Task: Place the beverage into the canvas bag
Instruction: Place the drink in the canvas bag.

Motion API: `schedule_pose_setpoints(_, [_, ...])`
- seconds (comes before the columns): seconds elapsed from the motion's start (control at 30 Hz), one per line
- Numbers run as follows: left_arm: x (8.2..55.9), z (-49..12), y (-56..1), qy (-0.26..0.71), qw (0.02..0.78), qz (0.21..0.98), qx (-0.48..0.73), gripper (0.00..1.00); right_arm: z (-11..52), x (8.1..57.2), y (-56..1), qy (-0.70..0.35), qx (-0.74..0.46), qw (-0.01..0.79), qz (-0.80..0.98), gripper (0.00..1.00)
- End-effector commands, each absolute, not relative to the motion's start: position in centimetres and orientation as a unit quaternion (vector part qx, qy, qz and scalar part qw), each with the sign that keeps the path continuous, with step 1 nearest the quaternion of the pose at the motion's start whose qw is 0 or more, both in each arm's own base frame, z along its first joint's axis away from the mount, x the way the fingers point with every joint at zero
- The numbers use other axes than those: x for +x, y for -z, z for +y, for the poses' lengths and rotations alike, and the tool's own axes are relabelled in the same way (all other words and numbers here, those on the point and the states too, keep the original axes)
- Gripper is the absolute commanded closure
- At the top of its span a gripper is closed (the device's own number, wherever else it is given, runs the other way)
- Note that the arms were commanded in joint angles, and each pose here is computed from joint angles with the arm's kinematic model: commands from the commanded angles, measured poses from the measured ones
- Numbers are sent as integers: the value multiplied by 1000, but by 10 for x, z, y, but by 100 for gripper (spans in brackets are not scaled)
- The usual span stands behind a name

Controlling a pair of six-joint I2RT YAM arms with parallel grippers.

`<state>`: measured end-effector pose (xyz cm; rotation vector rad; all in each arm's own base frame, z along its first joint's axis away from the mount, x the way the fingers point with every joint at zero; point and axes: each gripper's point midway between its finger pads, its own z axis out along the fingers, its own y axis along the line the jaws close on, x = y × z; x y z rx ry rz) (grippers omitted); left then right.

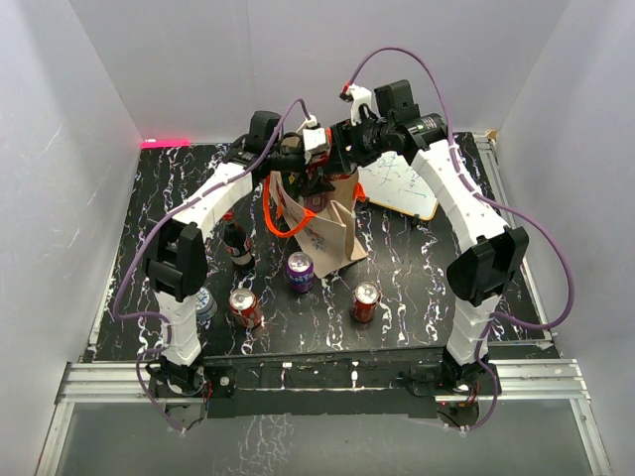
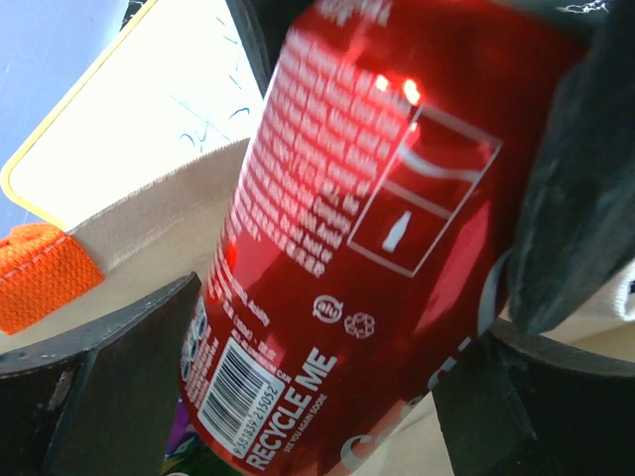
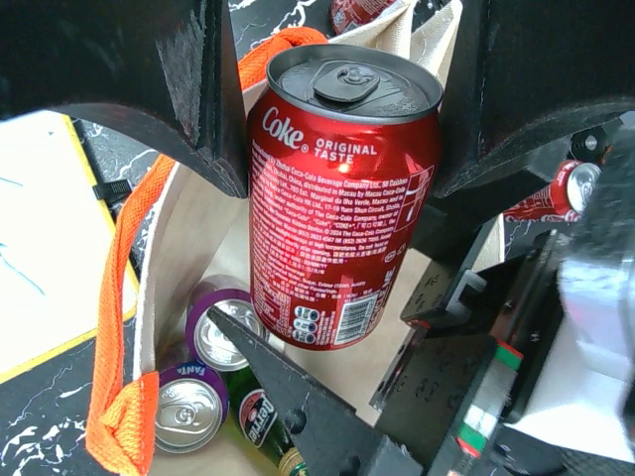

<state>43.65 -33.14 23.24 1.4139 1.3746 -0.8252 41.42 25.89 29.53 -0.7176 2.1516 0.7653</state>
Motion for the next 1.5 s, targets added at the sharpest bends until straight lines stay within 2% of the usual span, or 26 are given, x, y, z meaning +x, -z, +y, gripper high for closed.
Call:
schedule_pose_setpoints(0.0, [435,-338,-266,344,531,517,576,17,263,410,-375,-327,-298,465,767,92])
schedule_pose_setpoints(0.17, [427,-338,-266,351,534,506,579,27,261,413,-375,-326,-291,466,770,92])
schedule_pose_setpoints(0.33, [425,-341,-277,374,544,504,557,56,260,418,-375,-323,-281,469,773,92])
schedule_pose_setpoints(0.47, [424,-343,-290,391,558,504,530,85,260,420,-372,-322,-276,466,777,92])
schedule_pose_setpoints(0.53, [423,-344,-296,402,563,507,514,100,261,421,-373,-323,-275,466,776,85])
schedule_pose_setpoints(0.73, [422,-342,-305,413,577,515,482,100,261,422,-372,-324,-270,468,776,41])
schedule_pose_setpoints(0.93, [426,-341,-313,412,587,521,462,100,260,423,-369,-321,-267,468,779,24])
schedule_pose_setpoints(1.17, [426,-340,-312,414,587,527,454,100,259,423,-369,-318,-265,471,779,20])
schedule_pose_setpoints(1.47, [426,-339,-312,421,584,535,442,100,256,421,-368,-314,-264,476,778,23])
